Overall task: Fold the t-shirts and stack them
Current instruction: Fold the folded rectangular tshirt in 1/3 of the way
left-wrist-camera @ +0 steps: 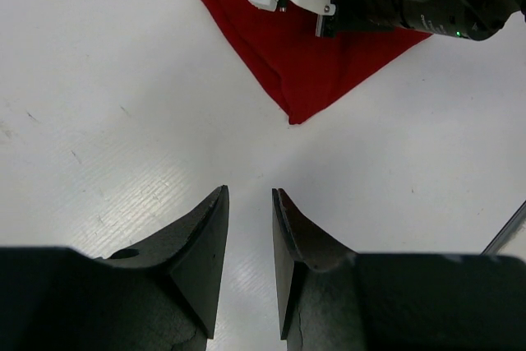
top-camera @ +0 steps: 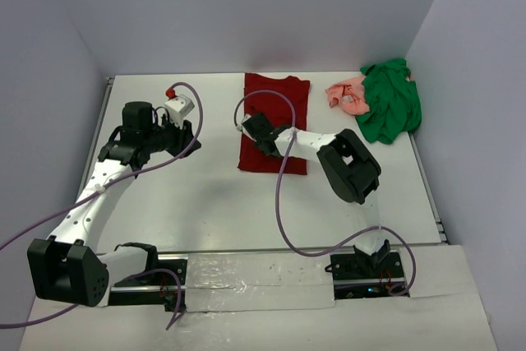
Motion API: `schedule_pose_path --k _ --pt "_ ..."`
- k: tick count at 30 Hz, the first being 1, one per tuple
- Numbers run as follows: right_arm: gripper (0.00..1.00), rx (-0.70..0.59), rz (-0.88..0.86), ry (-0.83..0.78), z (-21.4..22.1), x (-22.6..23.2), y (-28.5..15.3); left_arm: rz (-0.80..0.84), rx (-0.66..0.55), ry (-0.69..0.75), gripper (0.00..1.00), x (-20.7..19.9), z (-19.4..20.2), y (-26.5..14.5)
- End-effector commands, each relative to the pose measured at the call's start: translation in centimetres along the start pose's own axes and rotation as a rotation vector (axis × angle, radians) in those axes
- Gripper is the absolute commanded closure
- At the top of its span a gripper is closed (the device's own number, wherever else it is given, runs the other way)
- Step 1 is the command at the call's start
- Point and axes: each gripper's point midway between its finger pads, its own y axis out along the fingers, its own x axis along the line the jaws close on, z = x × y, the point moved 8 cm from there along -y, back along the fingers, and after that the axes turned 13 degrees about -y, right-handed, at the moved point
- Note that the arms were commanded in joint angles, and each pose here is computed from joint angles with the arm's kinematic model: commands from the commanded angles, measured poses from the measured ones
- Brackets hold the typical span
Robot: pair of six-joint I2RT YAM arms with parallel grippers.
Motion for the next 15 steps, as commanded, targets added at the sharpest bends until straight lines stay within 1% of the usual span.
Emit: schedule_pose_path --k 1,6,10,11,13,14,15 --pt "1.00 -0.033 0.014 0.059 -0.7 -1.6 0.3 0.018 -0.021 0.022 0.64 -0.1 -0.5 -0.1" --pt "1.00 -0.060 -0.138 0.079 -0.8 -0.4 -1.4 0.016 -0.026 0.027 0.63 -0.2 -0.6 -0.3" --pt "1.00 -0.102 -0.212 0.068 -0.6 0.7 -3.4 0.022 -0.026 0.029 0.64 -0.2 -0.6 -0.3" --pt "0.88 -0.150 -0.222 0.068 -1.0 0.6 -4.7 0.024 -0.024 0.028 0.64 -0.2 -0.6 -0.3" --pt "0.75 -0.207 -0.214 0.055 -0.6 0.8 -6.5 0.024 -0.023 0.027 0.63 -0.2 -0.5 -0.2" --pt "0.59 -0.259 -0.188 0.056 -0.9 0.7 -7.0 0.025 -0.024 0.028 0.63 -0.2 -0.6 -0.2" --pt "0.54 -0.270 -0.183 0.023 -0.4 1.9 -7.4 0.021 -0.027 0.029 0.63 -0.2 -0.5 -0.3"
